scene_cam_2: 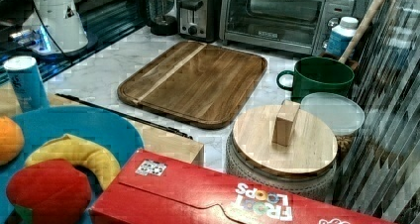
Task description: Open the drawer.
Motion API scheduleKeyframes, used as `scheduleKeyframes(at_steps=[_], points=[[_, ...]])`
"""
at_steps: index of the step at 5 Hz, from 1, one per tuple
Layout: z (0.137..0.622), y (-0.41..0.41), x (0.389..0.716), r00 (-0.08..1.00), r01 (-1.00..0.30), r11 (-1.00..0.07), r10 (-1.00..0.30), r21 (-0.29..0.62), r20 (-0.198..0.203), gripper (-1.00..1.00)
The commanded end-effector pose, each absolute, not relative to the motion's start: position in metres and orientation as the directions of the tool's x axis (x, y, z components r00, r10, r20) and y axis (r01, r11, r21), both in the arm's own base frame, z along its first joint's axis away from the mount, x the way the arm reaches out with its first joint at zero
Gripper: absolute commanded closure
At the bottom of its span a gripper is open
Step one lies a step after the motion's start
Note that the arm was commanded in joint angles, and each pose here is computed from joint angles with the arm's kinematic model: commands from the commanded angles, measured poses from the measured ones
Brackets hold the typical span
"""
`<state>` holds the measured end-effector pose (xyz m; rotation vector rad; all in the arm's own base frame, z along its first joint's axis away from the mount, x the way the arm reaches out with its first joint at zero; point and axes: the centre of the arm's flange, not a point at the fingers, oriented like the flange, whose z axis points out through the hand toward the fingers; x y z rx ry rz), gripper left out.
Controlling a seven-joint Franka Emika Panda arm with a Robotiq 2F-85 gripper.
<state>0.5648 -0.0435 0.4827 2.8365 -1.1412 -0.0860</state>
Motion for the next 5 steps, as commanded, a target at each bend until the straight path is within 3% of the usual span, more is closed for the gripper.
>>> scheduleKeyframes(at_steps=[1,2,4,5], points=[[0.482,-0.044,0.565,0.722,-0.687,-0.72,-0.692,0.098,-0.021,-1.0],[0.478,-0.044,0.563,0.734,-0.669,-0.733,-0.678,0.124,-0.045,-1.0],[0.453,-0.089,0.544,0.927,-0.352,-0.927,-0.364,0.13,-0.09,-1.0],[0.451,-0.121,0.532,0.974,-0.199,-0.968,-0.212,0.152,-0.077,-1.0]])
